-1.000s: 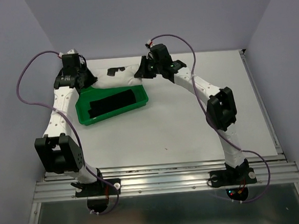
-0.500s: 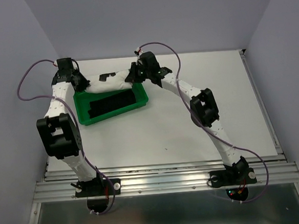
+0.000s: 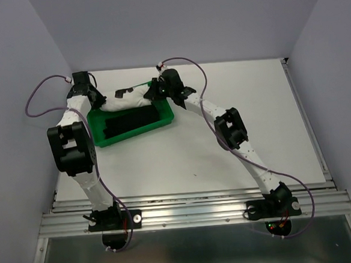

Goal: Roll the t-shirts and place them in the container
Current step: Place the T-shirt in the bin.

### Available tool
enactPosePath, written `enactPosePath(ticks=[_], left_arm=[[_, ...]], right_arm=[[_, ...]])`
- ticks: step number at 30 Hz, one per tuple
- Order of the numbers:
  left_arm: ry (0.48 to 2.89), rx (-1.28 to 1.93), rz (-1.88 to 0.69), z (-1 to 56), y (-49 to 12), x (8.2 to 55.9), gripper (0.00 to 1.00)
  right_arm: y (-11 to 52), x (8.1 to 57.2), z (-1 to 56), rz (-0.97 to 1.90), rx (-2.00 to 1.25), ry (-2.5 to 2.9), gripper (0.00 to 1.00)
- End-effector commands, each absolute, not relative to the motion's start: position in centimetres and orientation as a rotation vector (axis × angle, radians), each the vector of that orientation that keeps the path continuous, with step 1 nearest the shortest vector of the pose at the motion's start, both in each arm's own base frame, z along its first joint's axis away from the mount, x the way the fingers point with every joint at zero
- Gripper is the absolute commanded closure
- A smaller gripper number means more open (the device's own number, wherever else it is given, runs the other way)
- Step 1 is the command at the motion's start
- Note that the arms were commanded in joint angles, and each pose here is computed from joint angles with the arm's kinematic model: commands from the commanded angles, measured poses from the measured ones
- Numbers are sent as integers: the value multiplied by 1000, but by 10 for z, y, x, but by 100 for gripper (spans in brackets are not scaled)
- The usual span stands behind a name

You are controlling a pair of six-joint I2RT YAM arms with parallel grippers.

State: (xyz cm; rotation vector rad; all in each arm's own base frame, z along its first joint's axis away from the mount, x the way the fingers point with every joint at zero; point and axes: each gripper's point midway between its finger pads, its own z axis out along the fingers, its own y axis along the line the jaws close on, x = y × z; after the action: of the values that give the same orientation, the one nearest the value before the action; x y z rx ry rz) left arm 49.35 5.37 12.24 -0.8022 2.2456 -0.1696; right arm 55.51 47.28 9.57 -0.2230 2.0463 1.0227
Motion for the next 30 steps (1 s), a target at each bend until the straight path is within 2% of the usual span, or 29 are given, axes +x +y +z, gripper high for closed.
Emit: enactPosePath(ticks=[1,8,19,22,25,26,27,30], left_arm=[[2157,-856,-88,127,81,509,100],[2272,-891,-49,83,81,504,100],[2304,-903,7,75,87,490,100],[2342,-897,10,67,86,490,100],[2355,-891,22,64,86,487,83],[2348,-885,21,68,86,486,76],[2346,-876,20,70,86,486,65],[2330,-861,31,82,88,485,53]], right_arm=[[466,578,117,998,-189,1938,99],[461,574,102,976,-184,1982,99],[452,565,110,941,-190,2012,99],[448,561,106,919,-198,2032,65],[444,558,113,907,-207,2026,57],[443,558,116,905,-209,2021,50],[443,558,127,902,-215,2004,47],[440,559,144,893,-218,1978,39]])
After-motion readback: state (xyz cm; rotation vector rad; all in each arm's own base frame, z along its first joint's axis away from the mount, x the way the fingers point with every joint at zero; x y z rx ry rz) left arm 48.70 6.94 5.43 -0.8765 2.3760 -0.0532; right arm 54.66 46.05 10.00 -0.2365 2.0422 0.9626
